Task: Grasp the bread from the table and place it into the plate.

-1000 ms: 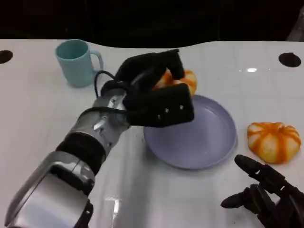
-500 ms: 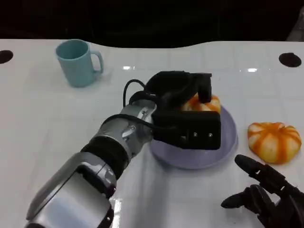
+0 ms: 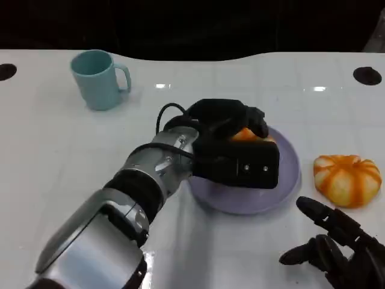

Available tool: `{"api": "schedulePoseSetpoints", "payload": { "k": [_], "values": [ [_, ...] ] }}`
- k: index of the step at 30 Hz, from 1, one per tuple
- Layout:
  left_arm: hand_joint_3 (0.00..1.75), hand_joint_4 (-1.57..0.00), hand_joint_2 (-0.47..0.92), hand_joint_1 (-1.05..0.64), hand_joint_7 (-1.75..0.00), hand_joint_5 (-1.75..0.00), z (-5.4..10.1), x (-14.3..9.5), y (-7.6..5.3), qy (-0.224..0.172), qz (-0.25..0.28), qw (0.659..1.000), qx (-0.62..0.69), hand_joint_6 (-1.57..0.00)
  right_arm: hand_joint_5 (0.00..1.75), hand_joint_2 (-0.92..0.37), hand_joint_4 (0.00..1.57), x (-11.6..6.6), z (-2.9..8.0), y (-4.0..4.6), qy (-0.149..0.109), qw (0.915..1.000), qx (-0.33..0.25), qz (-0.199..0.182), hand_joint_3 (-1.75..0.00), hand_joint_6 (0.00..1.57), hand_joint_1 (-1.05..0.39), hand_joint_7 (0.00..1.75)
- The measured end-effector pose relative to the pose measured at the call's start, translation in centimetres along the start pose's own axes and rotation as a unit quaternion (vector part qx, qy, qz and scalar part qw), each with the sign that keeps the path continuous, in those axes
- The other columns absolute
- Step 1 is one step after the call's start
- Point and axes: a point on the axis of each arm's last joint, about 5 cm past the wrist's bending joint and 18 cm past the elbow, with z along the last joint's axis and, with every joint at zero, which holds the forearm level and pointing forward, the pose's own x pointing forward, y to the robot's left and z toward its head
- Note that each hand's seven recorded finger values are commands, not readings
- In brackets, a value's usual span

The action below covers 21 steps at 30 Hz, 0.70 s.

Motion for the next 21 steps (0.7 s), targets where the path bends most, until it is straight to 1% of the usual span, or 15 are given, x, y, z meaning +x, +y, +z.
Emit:
{"api": "schedulePoseSetpoints", "payload": {
  "k": [1, 8, 12, 16, 19, 21],
  "values": [
    [0.22, -0.31, 0.92, -0.59, 0.00, -0.17, 0.0, 0.0, 0.1, 0.002, -0.004, 1.000, 0.003, -0.43, 1.09, -0.92, 0.74, 0.0, 0.0, 0.00, 0.000, 1.0000, 0.000, 0.000, -0.31, 1.03, -0.74, 0.19],
    [0.32, -0.24, 0.92, -0.72, 0.00, -0.09, -0.3, 0.0, 0.2, 0.019, -0.024, 0.999, 0.021, -0.32, 1.10, -0.92, 0.75, 0.0, 0.0, 0.01, 0.000, 1.0000, 0.000, -0.001, -0.32, 1.03, -0.74, 0.19],
    [0.36, -0.25, 0.92, -0.77, -0.02, -0.09, -0.6, -0.1, 0.6, 0.022, -0.034, 0.999, 0.026, -0.35, 1.10, -0.92, 0.74, 0.0, 0.1, 0.02, -0.002, 1.0000, -0.001, -0.002, -0.32, 1.03, -0.74, 0.19],
    [0.38, -0.25, 0.92, -0.77, -0.01, -0.08, -1.3, -0.4, 1.3, 0.020, -0.043, 0.998, 0.028, -0.35, 1.10, -0.92, 0.74, 0.0, 0.1, 0.03, -0.002, 1.0000, -0.001, -0.003, -0.32, 1.03, -0.74, 0.19],
    [0.42, -0.26, 0.92, -0.74, -0.01, -0.08, -1.9, -0.8, 2.2, 0.004, -0.050, 0.999, 0.002, -0.35, 1.10, -0.92, 0.73, 0.0, 0.1, 0.05, -0.001, 1.0000, -0.002, -0.003, -0.33, 1.02, -0.74, 0.19],
    [0.43, -0.31, 0.92, -0.69, -0.03, -0.10, -2.4, -1.2, 2.9, -0.005, -0.047, 0.998, -0.027, -0.38, 1.10, -0.92, 0.73, 0.0, 0.1, 0.04, -0.001, 1.0000, -0.002, -0.002, -0.32, 1.02, -0.74, 0.19]
  ]
}}
